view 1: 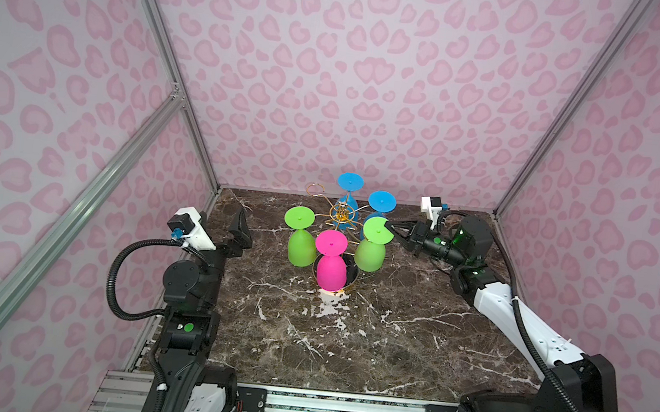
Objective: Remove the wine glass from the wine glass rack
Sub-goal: 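Close the right gripper on the green glass's base rim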
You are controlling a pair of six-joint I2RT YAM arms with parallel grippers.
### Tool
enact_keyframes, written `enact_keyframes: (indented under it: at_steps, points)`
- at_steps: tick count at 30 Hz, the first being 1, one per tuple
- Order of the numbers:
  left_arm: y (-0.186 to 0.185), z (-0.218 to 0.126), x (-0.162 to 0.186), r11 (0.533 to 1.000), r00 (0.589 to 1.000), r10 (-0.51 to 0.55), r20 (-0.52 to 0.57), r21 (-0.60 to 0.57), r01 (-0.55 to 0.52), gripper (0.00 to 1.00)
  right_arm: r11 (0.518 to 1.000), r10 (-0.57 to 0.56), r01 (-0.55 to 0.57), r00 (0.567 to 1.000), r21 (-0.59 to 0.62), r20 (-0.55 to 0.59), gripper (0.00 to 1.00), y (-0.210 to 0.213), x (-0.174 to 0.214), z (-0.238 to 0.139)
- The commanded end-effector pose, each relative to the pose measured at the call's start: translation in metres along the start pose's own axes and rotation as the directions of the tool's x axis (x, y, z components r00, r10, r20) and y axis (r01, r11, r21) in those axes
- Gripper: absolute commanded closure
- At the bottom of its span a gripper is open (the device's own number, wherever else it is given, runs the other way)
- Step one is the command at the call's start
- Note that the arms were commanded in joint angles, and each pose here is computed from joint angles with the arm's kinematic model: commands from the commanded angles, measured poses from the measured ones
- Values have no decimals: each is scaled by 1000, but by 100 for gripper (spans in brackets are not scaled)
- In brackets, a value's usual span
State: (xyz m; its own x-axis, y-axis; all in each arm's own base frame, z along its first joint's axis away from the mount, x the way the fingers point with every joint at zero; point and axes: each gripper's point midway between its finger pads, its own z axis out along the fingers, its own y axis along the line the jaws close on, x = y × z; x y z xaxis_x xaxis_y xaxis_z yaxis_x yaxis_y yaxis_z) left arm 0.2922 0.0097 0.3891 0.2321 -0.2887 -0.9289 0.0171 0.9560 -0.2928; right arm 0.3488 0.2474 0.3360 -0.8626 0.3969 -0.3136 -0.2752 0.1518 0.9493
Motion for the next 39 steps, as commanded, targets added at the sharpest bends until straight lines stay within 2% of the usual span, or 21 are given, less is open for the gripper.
enact_keyframes:
  at_steps: [1,12,39]
  points:
    - [2,-1,-1,1000,1000,-10,6,-9,10,4,998,-39,40,999,-42,27,100,16,-6,-1]
    - [3,-2,1,1000,1000,-18,2,-11,18,4,997,-66,67,997,-26,33,100,25,-1,-3]
    - [6,-4,-1,999,1000,-17,10,-33,17,4,995,-95,95,995,8,23,100,20,-4,25]
